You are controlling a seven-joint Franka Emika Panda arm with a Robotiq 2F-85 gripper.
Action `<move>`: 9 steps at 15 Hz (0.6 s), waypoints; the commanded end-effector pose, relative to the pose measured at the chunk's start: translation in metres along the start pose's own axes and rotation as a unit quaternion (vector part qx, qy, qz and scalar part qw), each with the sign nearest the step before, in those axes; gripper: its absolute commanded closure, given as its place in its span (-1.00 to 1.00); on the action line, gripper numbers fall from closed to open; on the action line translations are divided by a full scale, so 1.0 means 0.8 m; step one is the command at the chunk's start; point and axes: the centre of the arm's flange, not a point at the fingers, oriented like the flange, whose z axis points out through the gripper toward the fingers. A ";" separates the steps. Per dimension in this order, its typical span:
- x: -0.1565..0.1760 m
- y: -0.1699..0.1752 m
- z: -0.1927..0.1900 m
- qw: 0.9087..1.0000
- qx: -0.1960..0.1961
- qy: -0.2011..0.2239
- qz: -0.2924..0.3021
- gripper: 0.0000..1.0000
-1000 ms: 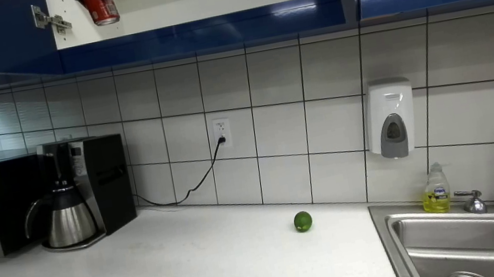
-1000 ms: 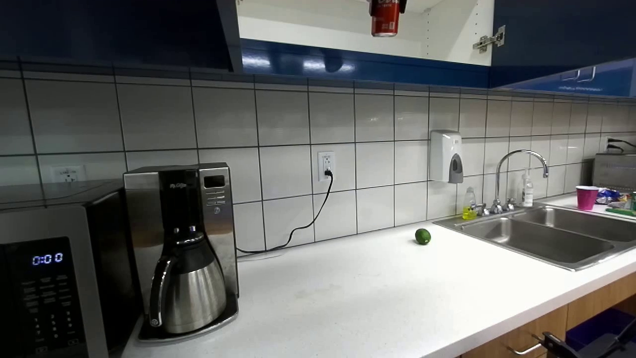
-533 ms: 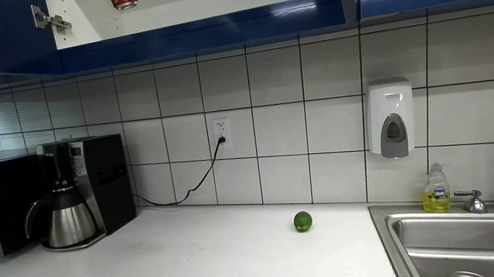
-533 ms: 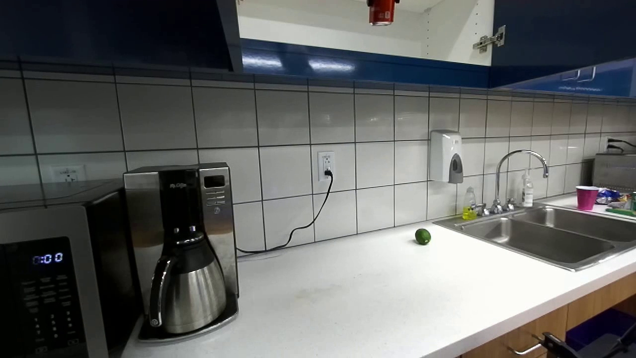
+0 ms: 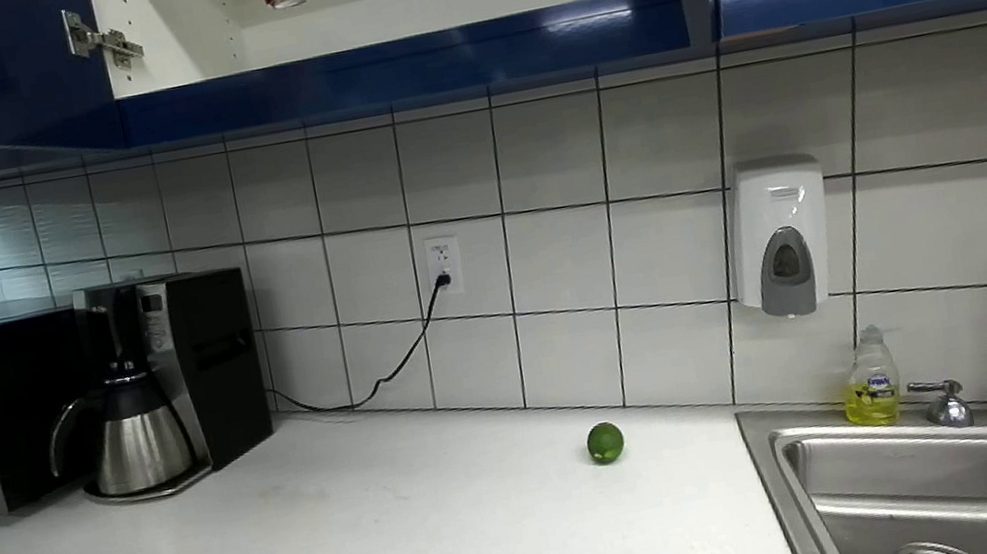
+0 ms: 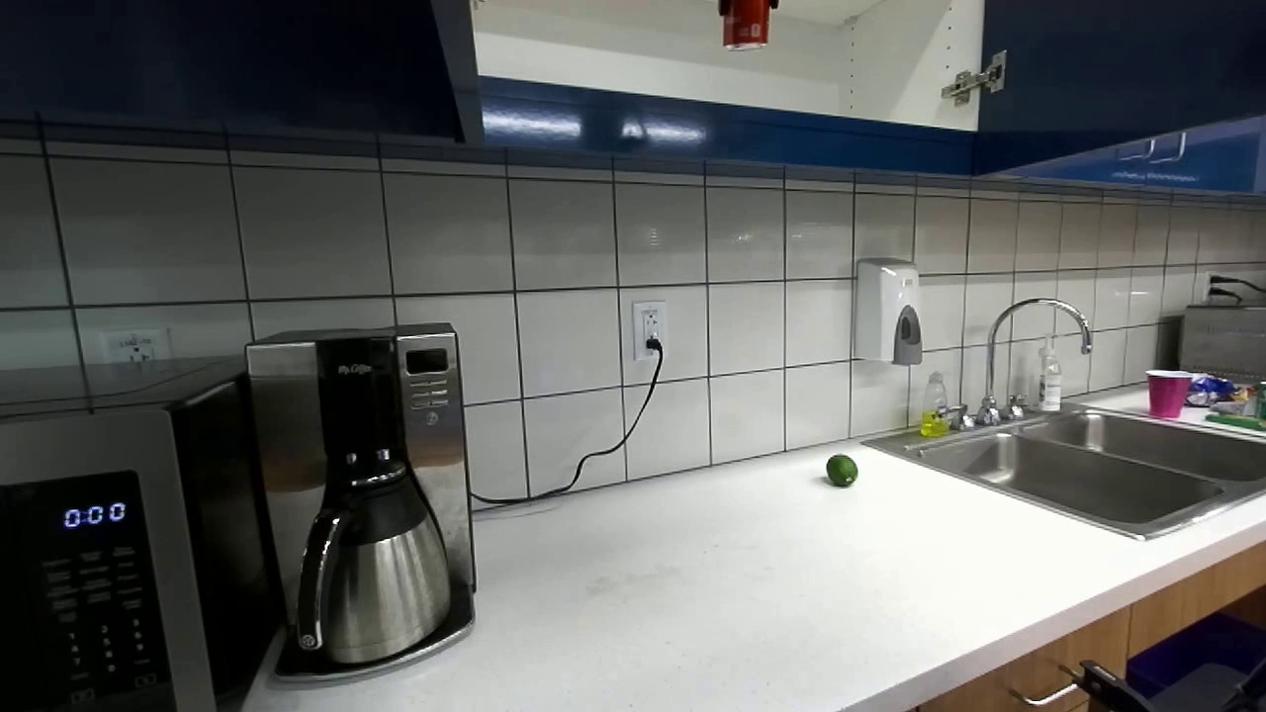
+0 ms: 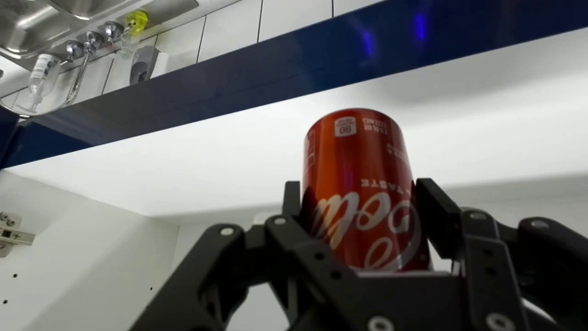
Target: Put the red can in the open upper cabinet.
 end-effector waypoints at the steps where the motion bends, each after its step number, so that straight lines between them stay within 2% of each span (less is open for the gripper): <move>1: 0.041 -0.003 0.005 1.000 -0.001 -0.005 0.005 0.22; 9: 0.061 -0.001 0.071 0.999 0.001 -0.034 0.022 0.22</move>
